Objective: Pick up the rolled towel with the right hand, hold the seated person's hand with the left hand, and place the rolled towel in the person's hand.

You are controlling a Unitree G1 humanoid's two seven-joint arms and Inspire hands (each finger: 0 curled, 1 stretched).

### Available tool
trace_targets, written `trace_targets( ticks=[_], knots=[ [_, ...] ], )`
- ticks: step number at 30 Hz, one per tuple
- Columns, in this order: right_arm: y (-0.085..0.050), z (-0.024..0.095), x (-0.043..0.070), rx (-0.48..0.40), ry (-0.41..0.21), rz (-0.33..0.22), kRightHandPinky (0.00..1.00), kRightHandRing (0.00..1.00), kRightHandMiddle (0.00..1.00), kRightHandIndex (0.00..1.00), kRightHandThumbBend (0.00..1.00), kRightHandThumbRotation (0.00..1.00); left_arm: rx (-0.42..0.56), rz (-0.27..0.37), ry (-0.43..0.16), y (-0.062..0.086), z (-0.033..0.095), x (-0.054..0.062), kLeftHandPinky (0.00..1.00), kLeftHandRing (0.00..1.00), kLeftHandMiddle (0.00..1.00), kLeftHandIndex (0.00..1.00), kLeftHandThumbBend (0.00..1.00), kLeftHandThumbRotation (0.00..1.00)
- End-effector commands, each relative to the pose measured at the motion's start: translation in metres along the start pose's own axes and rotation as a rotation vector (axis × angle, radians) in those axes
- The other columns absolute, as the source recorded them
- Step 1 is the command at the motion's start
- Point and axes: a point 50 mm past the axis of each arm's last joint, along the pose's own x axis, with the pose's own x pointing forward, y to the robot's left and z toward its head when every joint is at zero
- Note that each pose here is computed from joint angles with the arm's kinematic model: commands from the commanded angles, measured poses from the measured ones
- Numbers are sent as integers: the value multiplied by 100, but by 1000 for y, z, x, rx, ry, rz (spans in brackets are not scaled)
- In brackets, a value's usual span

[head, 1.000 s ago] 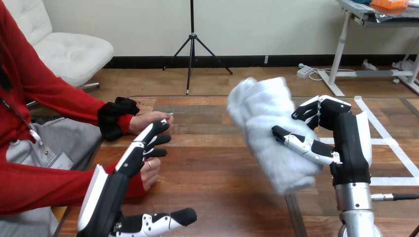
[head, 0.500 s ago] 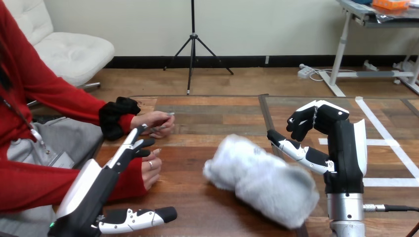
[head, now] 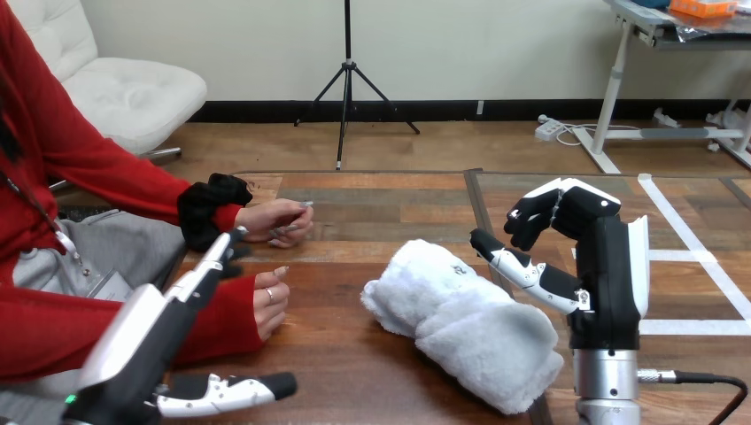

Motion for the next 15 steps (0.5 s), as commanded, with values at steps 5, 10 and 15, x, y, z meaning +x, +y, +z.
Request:
trace_targets(
  ticks=[5, 10, 15],
  knots=[
    [2, 11, 14, 1, -96, 6, 20, 26, 33, 34, 70, 0, 53, 58, -67, 20, 10, 10, 95, 91, 96, 100, 100, 51],
    [2, 11, 16, -19, -99, 18, 20, 25, 33, 33, 70, 0, 45, 59, -71, 21, 10, 9, 93, 92, 96, 100, 100, 51],
    [2, 9, 16, -51, -71, 53, 20, 25, 32, 33, 70, 0, 41, 60, -75, 22, 11, 8, 89, 92, 97, 100, 100, 51]
  ],
)
